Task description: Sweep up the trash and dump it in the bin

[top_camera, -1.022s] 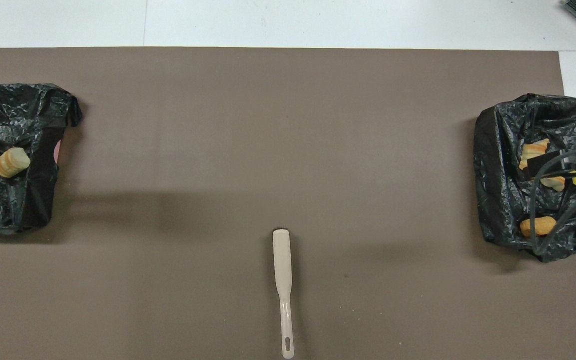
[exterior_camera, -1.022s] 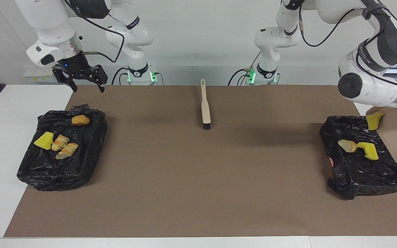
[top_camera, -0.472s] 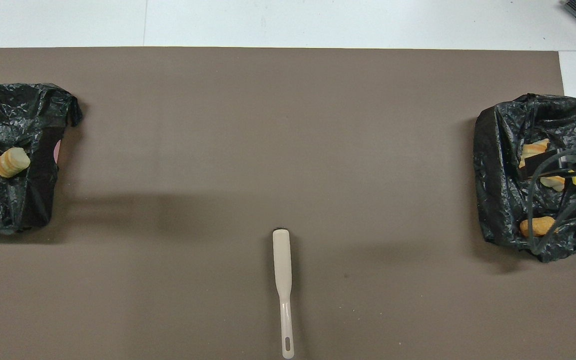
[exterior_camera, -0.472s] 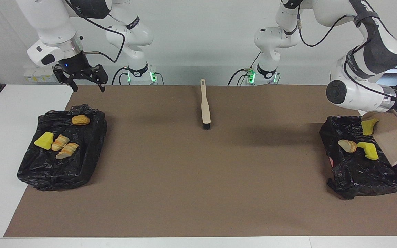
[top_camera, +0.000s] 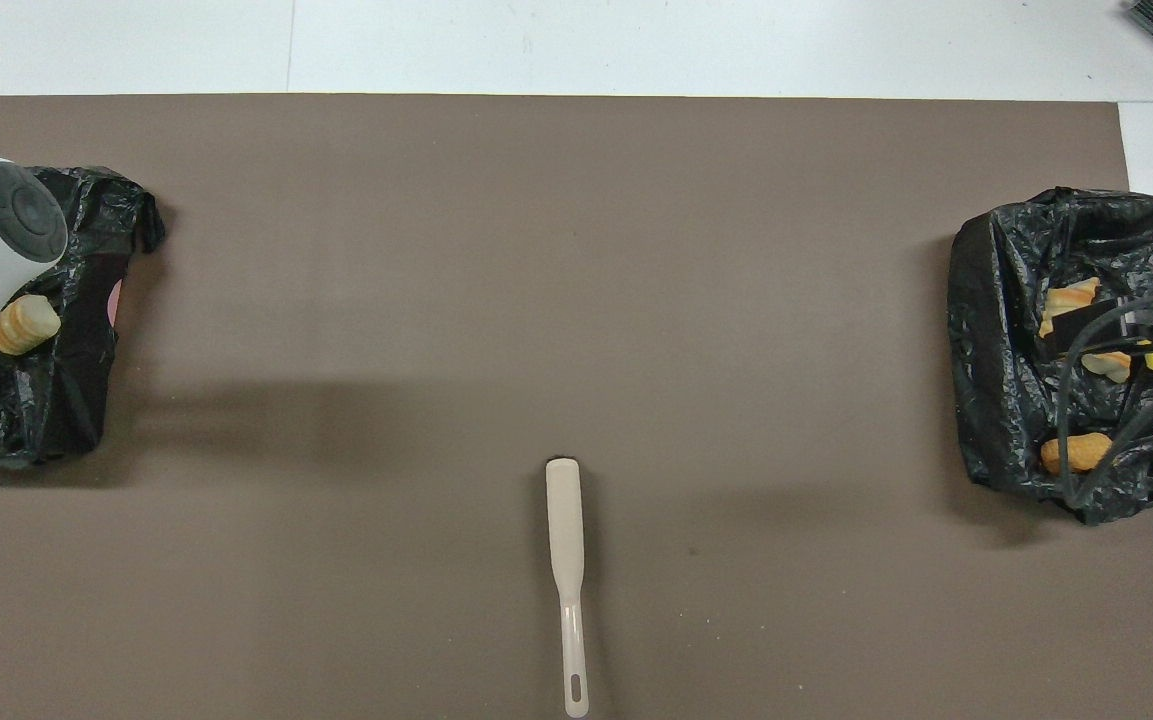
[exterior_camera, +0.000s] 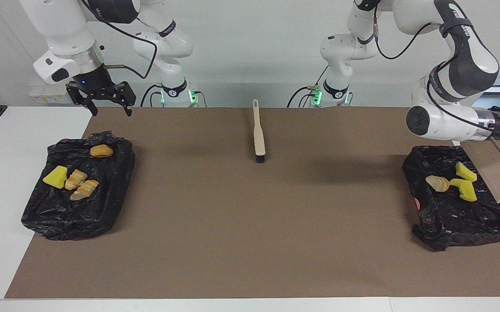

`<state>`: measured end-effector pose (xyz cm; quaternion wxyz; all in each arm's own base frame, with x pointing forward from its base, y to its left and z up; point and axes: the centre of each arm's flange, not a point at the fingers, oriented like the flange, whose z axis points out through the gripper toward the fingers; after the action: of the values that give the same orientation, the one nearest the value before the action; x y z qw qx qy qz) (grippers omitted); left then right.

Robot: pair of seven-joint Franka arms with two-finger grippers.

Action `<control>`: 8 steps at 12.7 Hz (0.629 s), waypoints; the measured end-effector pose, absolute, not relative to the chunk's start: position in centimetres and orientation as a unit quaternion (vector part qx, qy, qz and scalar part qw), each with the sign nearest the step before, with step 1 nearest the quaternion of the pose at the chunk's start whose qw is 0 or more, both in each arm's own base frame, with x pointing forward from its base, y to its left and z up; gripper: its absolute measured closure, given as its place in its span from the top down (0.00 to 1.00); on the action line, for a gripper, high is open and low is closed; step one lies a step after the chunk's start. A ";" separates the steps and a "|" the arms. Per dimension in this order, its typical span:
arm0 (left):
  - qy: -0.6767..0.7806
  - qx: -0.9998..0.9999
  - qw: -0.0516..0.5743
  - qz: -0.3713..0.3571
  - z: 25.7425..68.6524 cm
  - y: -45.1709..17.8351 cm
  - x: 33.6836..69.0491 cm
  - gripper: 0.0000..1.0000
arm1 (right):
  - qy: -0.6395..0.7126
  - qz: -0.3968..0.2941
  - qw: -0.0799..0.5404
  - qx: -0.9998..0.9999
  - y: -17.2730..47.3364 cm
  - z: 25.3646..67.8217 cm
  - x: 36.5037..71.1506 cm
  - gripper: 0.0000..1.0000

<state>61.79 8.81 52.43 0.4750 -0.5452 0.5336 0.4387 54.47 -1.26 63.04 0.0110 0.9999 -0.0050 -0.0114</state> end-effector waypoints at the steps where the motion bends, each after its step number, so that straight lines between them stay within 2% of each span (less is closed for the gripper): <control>1: 0.532 -0.564 0.470 0.422 53.6 8.5 61.7 0.31 | -0.005 -0.011 0.011 1.000 -1.3 63.0 54.5 1.00; 4: 0.545 -0.655 0.410 0.326 57.0 7.4 61.6 0.31 | -0.005 -0.011 0.011 1.000 -1.3 63.0 54.5 1.00; 8: 0.574 -0.741 0.288 0.199 54.5 4.4 62.1 0.31 | -0.005 -0.011 0.011 1.000 -1.3 63.0 54.5 1.00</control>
<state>62.09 4.39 54.48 0.2879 -0.7406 0.5737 0.1988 54.47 -1.26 63.04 0.0110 0.9999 -0.0050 -0.0114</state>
